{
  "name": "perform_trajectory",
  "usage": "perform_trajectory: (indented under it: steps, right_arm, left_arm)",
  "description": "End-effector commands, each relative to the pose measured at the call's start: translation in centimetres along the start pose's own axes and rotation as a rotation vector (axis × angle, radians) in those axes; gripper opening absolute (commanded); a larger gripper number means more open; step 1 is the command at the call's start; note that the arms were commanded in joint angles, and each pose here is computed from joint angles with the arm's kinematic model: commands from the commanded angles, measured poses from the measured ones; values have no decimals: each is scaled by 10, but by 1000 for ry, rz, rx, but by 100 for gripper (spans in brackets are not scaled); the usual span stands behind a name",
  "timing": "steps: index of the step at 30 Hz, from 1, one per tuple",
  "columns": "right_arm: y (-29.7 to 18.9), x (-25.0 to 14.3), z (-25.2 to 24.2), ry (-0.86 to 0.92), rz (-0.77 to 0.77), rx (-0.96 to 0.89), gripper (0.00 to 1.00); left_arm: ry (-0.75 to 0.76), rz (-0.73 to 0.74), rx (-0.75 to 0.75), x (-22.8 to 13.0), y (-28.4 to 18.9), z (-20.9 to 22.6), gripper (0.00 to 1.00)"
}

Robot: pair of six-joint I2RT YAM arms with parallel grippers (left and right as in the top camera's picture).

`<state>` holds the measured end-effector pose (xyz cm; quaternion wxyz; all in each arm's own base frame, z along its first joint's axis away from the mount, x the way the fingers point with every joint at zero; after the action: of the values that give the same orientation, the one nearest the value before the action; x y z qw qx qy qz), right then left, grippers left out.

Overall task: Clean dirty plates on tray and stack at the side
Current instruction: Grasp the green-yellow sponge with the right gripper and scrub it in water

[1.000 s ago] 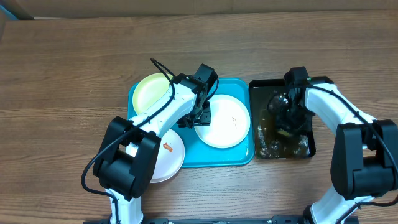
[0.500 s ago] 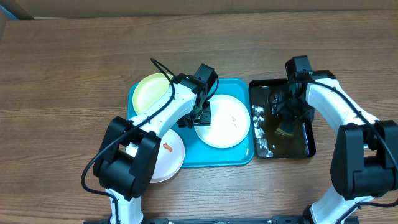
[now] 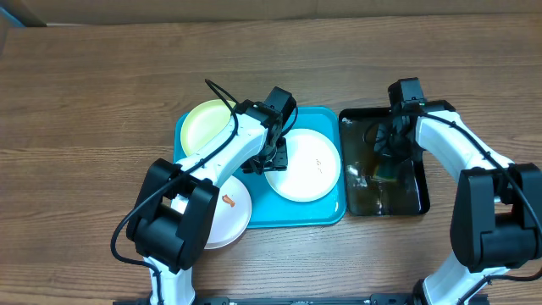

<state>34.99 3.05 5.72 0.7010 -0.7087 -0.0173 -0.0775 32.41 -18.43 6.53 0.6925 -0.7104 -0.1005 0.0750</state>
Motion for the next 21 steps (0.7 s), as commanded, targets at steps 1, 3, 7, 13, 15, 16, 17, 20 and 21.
perform_trajectory:
  steps: [1, 3, 7, 13, 15, 16, 17, 20, 21]
  right_arm:
    - [-2, 2, 3, -29, -6, 26, 62]
    - [-2, 2, 2, -28, -7, 25, 70]
    - [-1, 4, 2, -28, -13, 24, 72]
    - [-1, -1, 6, -30, 11, 48, 45]
    - [-1, -2, 6, -30, 15, 51, 45]
    - [-1, -3, 6, -30, 21, 49, 45]
    - [-1, -4, 6, -30, 25, 49, 45]
    - [-1, -7, 5, -30, 39, 46, 46]
    - [-1, -8, 5, -30, 43, 46, 46]
  left_arm:
    - [16, -17, -9, 3, -3, -5, 54]
    - [16, -17, -8, 3, -3, -5, 55]
    - [16, -19, -9, 3, -3, -6, 55]
    - [16, -21, -7, 4, -3, -5, 55]
    - [16, -21, -7, 4, -3, -5, 55]
    - [16, -21, -7, 4, -3, -5, 54]
    - [16, -21, -7, 4, -3, -5, 54]
    - [16, -17, -3, 2, -2, -4, 53]
    - [16, -16, -2, 2, 0, -4, 53]
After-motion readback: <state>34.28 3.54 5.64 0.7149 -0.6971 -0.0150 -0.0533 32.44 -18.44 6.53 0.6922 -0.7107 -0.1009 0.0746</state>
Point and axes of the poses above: each gripper's point midway between its finger pads, its own y axis out along the fingers, its own z axis along the line the jaws close on, x = y × z, the point moved 4 cm from there along -y, back along the fingers, and after that the axes turned 10 degrees about -y, right-handed, at the moved point
